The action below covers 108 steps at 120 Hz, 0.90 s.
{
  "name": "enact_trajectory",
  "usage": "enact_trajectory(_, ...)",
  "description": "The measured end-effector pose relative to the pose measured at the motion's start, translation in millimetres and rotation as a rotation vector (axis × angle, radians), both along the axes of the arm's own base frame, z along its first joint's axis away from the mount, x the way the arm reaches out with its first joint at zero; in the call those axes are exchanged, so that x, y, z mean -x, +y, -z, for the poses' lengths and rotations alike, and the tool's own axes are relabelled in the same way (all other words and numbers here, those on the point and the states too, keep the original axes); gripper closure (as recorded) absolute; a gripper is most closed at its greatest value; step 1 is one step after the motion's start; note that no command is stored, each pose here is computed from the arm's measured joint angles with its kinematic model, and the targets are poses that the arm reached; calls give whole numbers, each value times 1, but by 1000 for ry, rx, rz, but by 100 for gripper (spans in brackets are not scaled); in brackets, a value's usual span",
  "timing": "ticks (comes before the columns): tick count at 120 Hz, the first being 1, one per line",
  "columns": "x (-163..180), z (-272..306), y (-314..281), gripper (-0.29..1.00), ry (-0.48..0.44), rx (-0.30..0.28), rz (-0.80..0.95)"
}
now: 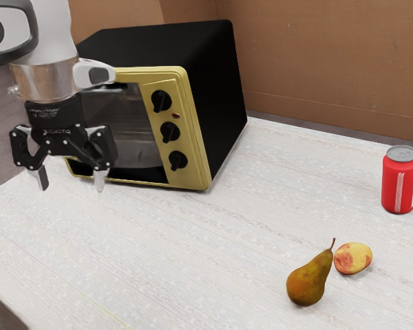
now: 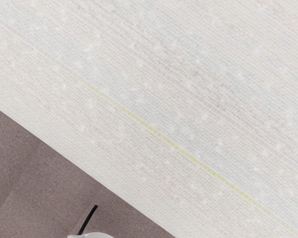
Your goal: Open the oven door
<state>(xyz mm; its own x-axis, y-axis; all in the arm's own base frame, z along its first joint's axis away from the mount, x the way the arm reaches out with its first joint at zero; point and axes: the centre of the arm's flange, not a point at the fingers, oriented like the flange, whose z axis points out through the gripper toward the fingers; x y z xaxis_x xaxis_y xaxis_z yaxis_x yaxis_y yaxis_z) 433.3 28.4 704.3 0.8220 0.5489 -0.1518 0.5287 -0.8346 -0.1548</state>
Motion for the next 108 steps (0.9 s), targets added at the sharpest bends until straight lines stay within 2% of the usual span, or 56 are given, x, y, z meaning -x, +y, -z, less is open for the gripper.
enact_trajectory(8,-7,-2,11,0,-49,-4,-48)
enact_trajectory(18,8,-21,54,0,-130,9,-159)
enact_trajectory(34,9,-12,123,0,-135,-63,-357)
enact_trajectory(41,35,-2,163,0,-218,-50,-441)
enact_trajectory(48,65,16,213,0,-347,-44,-542)
enact_trajectory(54,72,21,241,0,-458,-5,-629)
enact_trajectory(62,55,21,266,0,-602,22,-717)
enact_trajectory(70,33,22,283,0,-714,21,-774)
enact_trajectory(81,22,13,293,0,-842,18,-829)
enact_trajectory(90,7,8,300,0,-908,5,-861)
enact_trajectory(108,-21,6,318,0,-982,-39,-924)
